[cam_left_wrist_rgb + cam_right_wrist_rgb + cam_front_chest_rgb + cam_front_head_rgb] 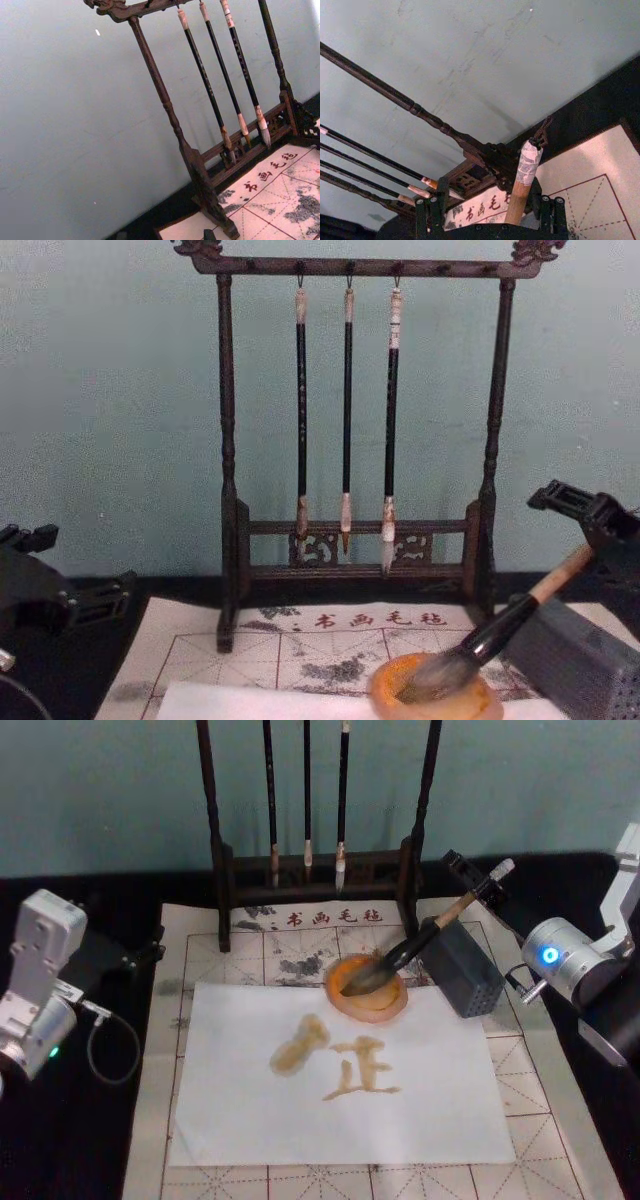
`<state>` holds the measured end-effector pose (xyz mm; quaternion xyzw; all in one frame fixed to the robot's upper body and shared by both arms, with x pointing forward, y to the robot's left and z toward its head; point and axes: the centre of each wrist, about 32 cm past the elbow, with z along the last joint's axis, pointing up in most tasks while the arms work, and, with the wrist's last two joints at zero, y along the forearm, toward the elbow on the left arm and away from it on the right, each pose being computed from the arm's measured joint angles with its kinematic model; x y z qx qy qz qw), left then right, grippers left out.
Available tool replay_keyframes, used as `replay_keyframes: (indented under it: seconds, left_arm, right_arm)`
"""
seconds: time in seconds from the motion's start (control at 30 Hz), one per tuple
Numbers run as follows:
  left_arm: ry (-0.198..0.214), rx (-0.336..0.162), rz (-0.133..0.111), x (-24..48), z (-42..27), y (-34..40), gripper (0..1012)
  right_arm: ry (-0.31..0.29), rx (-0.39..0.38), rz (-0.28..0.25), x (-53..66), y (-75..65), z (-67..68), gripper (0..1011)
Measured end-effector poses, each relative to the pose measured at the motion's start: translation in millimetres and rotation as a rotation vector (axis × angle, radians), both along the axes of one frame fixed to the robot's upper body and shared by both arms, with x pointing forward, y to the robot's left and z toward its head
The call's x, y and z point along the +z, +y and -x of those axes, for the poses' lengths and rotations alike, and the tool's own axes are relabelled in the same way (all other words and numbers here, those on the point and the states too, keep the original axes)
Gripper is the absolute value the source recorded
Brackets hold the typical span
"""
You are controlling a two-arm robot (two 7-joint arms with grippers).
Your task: Pick up the brush from the inkstone, write on the paper, then place the brush back to its original position.
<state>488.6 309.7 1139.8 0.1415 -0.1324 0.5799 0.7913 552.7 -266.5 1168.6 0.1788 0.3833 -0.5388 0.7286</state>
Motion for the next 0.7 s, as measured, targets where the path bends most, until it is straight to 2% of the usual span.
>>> replay_keyframes:
  seconds: [0.43, 0.7]
  left_arm:
    - [0.0, 0.0, 0.0, 0.0, 0.0, 0.0, 1001]
    - [0.0, 0.0, 0.0, 0.0, 0.0, 0.0, 1001]
  right_arm:
    - [0.005, 0.01, -0.004, 1.7, -3.0, 3.4, 1002]
    - [0.04, 0.016, 0.003, 2.9, -11.3, 16.8, 1002]
